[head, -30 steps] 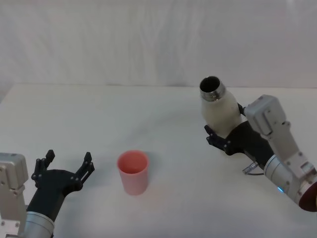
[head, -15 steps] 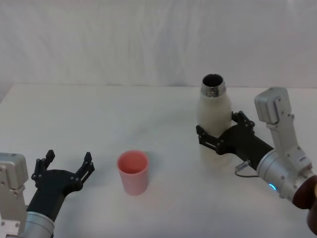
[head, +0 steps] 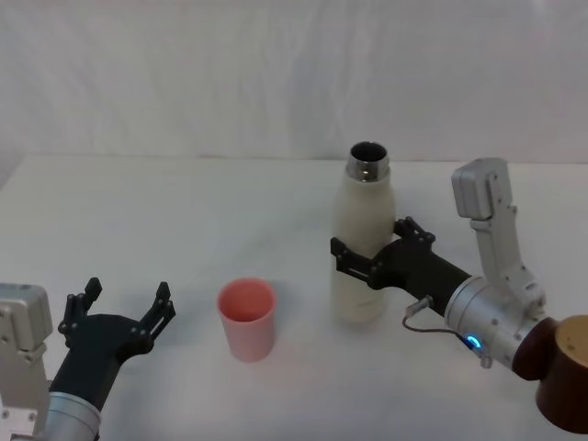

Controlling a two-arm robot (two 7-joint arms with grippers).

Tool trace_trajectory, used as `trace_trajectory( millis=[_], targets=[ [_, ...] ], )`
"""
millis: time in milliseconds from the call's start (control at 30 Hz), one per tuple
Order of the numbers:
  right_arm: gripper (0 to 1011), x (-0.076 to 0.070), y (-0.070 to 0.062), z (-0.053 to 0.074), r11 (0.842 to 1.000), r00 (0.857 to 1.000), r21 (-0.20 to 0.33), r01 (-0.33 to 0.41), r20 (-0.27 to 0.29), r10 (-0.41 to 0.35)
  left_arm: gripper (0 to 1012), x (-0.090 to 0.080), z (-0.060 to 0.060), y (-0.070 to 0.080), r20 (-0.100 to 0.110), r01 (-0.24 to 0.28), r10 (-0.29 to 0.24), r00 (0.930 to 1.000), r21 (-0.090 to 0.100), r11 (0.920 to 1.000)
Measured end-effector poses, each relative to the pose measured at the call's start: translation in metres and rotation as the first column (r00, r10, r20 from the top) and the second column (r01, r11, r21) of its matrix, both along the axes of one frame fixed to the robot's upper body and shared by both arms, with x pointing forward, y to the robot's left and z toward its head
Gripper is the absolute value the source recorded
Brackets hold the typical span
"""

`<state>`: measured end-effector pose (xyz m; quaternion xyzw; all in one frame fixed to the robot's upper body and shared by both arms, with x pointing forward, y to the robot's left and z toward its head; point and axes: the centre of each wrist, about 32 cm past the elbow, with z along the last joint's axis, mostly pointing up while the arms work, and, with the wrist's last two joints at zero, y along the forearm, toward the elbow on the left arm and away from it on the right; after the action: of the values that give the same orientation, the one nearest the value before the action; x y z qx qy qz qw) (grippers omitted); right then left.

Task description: Grasp the thermos with one hand and pour water into the cup lid.

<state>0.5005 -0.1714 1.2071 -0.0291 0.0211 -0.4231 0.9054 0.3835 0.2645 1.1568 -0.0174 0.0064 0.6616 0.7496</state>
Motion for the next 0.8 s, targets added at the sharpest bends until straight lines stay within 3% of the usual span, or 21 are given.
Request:
trace_trajectory(
  millis=[200,800],
  targets=[
    [957,0.004,0.006,-0.003,0.999,1.0,0.029,-0.02,-0.022,0.02,1001,0.0,0.0,0.0,0.0,0.0,0.0,1.0,0.0,1.0],
    [957,0.006,0.014,-0.004,0.999,0.999,-0.015,-0.046,-0.009,0.046,1001,0.0,0.0,0.0,0.0,0.0,0.0,1.0,0.0,1.0]
  ],
)
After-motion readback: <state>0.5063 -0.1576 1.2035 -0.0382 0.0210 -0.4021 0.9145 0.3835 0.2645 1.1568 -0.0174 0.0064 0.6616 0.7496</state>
